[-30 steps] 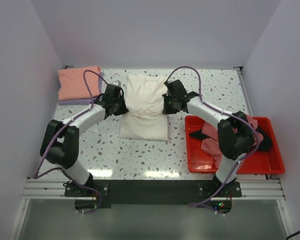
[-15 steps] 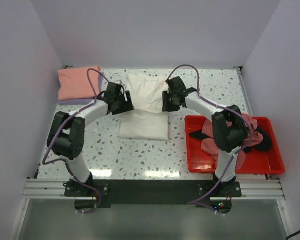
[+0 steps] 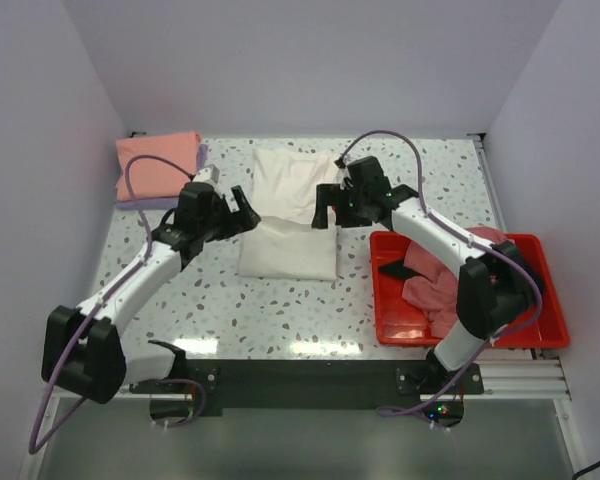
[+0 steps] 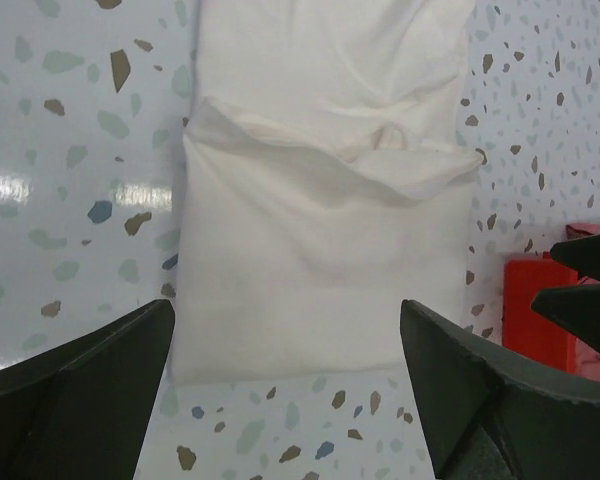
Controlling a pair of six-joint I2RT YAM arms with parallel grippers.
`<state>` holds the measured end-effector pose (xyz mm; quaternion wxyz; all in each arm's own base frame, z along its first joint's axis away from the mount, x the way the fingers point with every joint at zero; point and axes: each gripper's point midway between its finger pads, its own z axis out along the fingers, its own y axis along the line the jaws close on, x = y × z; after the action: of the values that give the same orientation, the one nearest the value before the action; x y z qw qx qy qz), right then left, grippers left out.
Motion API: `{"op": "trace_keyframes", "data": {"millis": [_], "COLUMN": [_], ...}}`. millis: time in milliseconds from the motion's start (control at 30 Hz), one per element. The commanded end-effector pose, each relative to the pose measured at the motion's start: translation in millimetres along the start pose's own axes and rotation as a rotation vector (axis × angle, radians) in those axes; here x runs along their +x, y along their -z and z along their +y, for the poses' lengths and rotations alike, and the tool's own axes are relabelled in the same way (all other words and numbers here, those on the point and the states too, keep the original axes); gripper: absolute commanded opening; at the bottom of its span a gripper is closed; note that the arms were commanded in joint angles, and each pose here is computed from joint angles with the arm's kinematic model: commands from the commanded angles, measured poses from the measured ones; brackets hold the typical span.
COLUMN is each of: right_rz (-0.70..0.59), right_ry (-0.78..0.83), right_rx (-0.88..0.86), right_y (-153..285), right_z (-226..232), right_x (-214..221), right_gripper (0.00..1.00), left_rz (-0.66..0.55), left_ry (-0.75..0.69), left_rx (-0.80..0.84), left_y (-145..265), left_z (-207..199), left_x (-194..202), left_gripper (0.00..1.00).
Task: Fold and stack the t-shirts
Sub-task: Fold the tshirt
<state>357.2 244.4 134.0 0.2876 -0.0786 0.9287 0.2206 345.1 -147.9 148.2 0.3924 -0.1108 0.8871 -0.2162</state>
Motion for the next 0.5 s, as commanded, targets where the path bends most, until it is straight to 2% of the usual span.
{"op": "trace_keyframes", "data": {"millis": [0, 67, 233, 267, 400, 467], "right_rz": [0.022, 0.067, 0.119, 0.106, 0.118, 0.083], "right_ry": [0.060, 0.114, 0.189, 0.198, 0.225, 0.243], "right_rx": [-0.111, -0.139, -0.207, -0.226, -0.147, -0.124], "right_y": [5.7, -2.8, -31.6, -33.6, -69.7, -79.9], "right_z": [38.4, 57.5, 85.7, 93.3, 83.7, 85.7], "right_x": [23.0, 42.2, 59.4, 49.9, 39.0, 23.4], "right_gripper": [0.99, 0.99, 0.99, 0.99, 0.99, 0.99], "left_rz": [-0.010, 0.028, 0.051, 0.078, 0.067, 0.073], "left_ry": [0.060, 0.092, 0.144, 0.160, 0.192, 0.199], "left_rx": [-0.036, -0.070, -0.067, -0.089, -0.086, -0.076], "left_y": [24.3, 31.1, 53.2, 54.4, 62.8, 63.6], "left_z": [20.1, 37.4, 55.3, 64.1, 71.2, 71.3], "left_x": [22.0, 48.8, 86.3, 100.4, 112.6, 117.1], "left_gripper": [1.00, 1.00, 1.00, 1.00, 1.00, 1.00]}}
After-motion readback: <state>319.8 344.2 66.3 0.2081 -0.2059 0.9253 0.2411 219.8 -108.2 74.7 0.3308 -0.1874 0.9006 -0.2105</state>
